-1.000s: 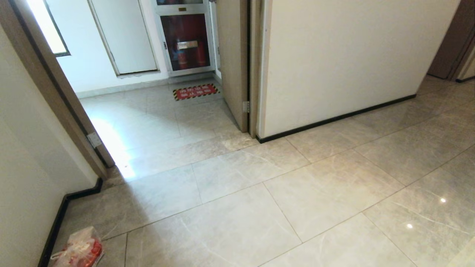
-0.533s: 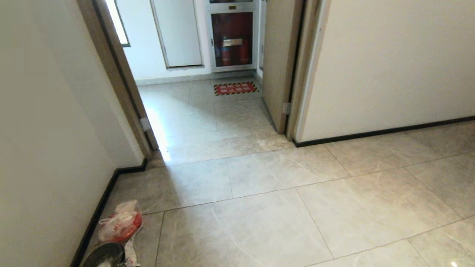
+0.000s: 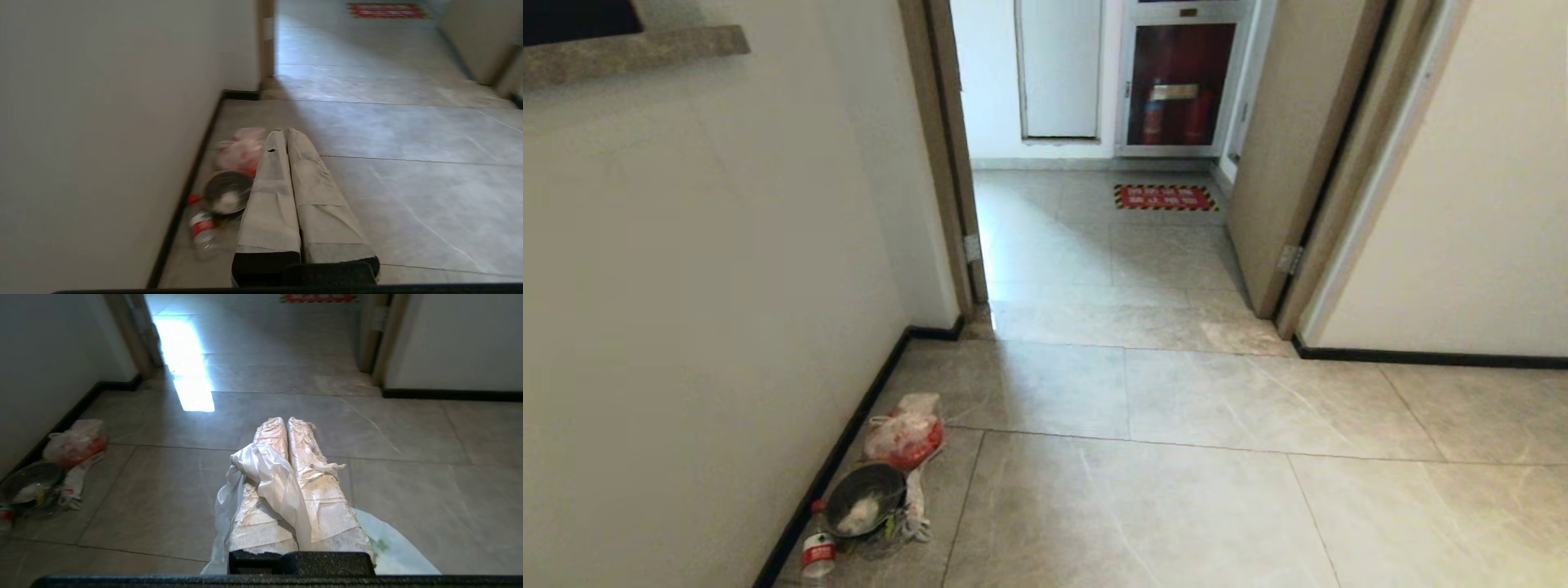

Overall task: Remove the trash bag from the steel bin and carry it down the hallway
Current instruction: Put the trash bag at the door

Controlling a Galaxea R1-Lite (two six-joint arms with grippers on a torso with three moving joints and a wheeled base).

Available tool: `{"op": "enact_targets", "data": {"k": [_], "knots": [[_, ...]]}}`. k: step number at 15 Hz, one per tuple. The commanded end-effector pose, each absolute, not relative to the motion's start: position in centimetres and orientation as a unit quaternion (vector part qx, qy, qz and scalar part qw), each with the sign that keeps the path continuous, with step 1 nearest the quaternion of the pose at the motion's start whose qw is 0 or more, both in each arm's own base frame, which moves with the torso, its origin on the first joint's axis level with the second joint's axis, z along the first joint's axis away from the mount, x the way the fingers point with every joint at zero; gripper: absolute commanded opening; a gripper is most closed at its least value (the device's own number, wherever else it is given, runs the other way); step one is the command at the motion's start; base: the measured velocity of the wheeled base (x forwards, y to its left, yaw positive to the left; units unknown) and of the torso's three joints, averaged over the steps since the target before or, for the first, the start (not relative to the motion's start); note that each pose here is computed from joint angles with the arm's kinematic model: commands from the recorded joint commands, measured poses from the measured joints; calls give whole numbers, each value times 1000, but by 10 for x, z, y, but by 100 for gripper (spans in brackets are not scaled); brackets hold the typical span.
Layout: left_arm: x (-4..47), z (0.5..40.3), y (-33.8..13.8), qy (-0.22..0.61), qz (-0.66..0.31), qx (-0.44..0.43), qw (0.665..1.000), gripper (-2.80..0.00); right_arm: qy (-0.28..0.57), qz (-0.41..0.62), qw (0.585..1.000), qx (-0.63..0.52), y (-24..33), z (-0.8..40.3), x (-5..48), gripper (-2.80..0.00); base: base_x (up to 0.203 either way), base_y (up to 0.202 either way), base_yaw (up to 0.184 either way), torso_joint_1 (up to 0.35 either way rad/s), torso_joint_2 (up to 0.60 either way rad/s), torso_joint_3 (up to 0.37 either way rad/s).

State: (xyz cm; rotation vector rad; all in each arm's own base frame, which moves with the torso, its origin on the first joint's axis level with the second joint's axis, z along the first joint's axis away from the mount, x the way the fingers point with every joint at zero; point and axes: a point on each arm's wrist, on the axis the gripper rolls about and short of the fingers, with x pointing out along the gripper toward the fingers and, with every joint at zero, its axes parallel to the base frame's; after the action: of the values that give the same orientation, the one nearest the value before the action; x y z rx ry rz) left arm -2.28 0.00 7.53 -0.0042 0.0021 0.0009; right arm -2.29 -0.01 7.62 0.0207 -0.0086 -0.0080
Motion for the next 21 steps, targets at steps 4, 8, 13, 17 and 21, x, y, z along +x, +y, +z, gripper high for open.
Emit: {"op": "enact_targets", "data": {"k": [4,8,13,17,21], "knots": [[-23,75,0,1,1,-2,1000,-280,-4,-3,1000,8,0,76,-23,-280,4,-18,167,5,3,3],[-23,75,0,1,1,-2,1000,-280,-4,-2,1000,7,0,76,-23,-280,3,-11,98,1,-1,2],[-23,75,0,1,1,-2,1000,-280,-3,-2,1000,8,0,76,-23,-280,0,0,0,0,0,0],[-23,75,0,1,1,-2,1000,-280,-4,-2,1000,8,0,76,-23,-280,0,0,0,0,0,0],[-23,75,0,1,1,-3,1000,-280,-4,-2,1000,8,0,76,-23,-280,0,0,0,0,0,0]]}}
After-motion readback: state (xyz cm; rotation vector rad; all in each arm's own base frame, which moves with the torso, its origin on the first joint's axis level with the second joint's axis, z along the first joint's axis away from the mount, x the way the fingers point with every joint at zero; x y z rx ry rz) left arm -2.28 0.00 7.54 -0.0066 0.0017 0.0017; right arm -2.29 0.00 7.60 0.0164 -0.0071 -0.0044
